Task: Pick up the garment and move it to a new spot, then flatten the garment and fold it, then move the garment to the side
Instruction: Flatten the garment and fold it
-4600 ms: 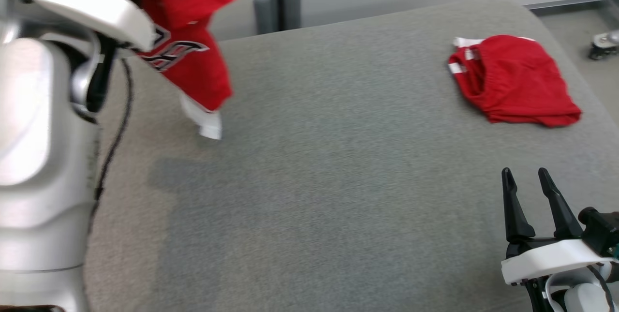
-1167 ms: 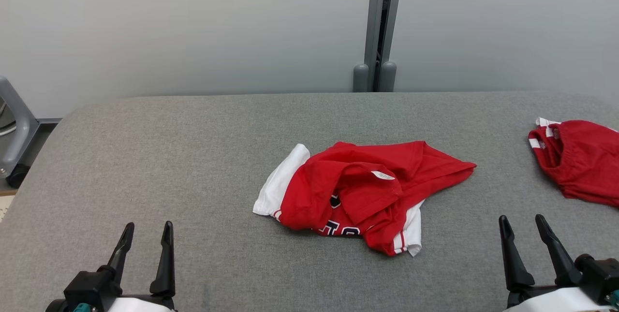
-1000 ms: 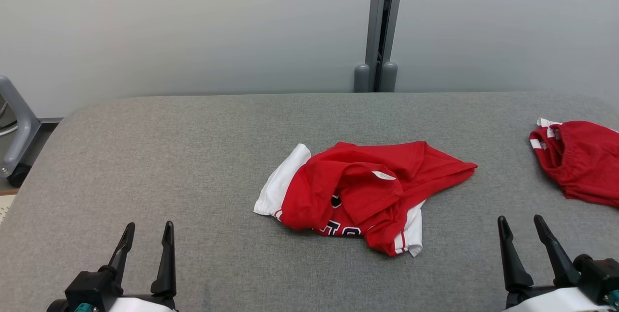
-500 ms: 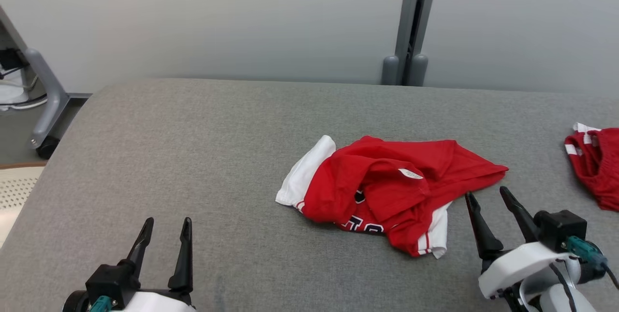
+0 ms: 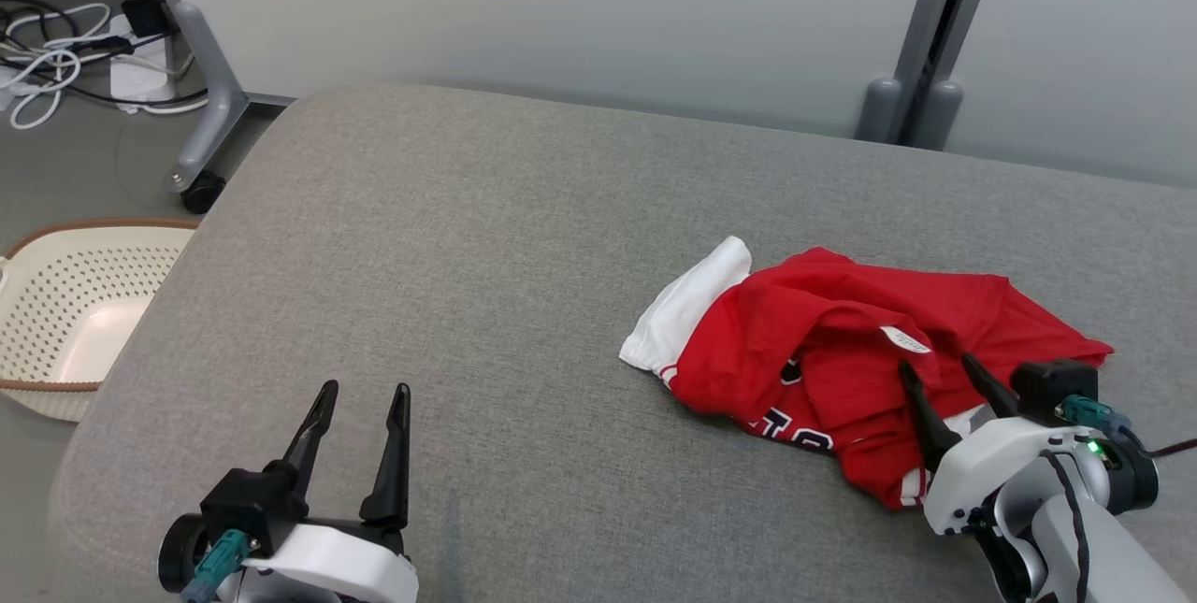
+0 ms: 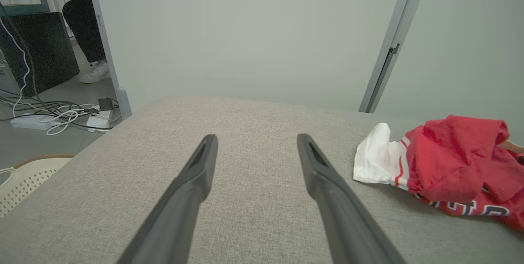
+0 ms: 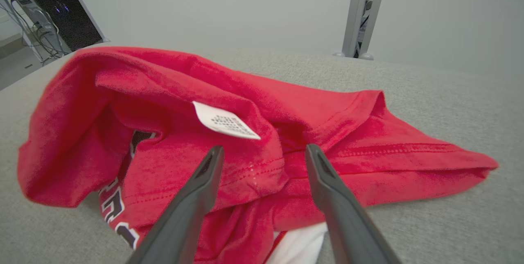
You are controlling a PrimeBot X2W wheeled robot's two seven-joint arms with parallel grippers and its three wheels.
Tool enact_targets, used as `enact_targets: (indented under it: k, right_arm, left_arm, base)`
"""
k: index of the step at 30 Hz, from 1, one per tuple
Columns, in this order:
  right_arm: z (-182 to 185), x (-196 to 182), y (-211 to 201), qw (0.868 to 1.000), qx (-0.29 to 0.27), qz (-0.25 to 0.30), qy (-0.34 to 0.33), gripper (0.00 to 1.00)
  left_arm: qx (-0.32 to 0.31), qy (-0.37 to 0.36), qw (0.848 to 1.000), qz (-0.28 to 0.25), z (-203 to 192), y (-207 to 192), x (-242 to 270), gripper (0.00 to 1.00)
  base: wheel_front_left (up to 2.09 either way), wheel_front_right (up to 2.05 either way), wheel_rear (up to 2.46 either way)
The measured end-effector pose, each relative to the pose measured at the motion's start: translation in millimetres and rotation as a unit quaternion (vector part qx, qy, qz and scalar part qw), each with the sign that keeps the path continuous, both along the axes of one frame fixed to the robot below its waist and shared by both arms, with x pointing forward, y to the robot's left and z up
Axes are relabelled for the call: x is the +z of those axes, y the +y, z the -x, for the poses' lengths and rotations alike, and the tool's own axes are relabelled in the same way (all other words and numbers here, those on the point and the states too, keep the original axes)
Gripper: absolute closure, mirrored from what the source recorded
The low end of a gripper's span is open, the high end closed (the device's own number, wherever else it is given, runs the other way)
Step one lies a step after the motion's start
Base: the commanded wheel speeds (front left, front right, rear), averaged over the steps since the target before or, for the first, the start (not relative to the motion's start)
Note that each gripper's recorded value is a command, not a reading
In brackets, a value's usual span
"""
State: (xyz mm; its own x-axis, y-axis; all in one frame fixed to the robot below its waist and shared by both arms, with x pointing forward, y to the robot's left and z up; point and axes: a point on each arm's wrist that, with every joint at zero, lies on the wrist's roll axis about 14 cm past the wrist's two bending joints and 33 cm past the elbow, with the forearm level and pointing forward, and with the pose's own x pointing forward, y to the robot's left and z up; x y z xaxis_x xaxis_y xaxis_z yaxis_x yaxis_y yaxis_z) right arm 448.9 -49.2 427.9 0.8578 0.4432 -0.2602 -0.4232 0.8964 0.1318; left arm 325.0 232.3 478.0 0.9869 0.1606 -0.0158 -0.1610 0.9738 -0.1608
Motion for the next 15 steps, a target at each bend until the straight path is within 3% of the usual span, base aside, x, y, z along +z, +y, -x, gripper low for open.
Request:
enact_targets:
  k: [3, 5, 6, 7, 15]
  right_arm:
    - [-0.4, -14.7, 7.2, 1.0, 0.007, 0.006, 0.026, 0.0]
    - [0.3, -22.4, 10.3, 0.999, 0.009, 0.006, 0.038, 0.61]
    - [0.8, -24.9, 12.4, 0.999, 0.012, 0.007, 0.042, 0.61]
    - [-0.2, -24.2, 14.0, 0.999, 0.012, 0.002, 0.038, 0.97]
    - [-5.9, -4.4, 3.6, 1.0, 0.001, -0.007, 0.003, 1.0]
  left_arm:
    - [0.009, 0.003, 1.0, 0.0, 0.7, 5.1, -1.4, 0.0]
    - [0.013, 0.006, 1.0, 0.001, 1.5, 7.8, -2.7, 0.0]
    - [0.015, 0.008, 1.0, 0.0, 2.0, 8.9, -4.0, 0.0]
    - [0.016, 0.009, 1.0, 0.001, 2.1, 9.6, -4.8, 0.0]
    - [0.014, 0.006, 1.0, -0.001, -1.4, 10.1, -3.4, 0.0]
  base:
    - [0.0, 0.0, 0.0]
    - [0.0, 0.0, 0.0]
    - [0.0, 0.0, 0.0]
    - [0.0, 0.0, 0.0]
    - [0.0, 0.0, 0.0]
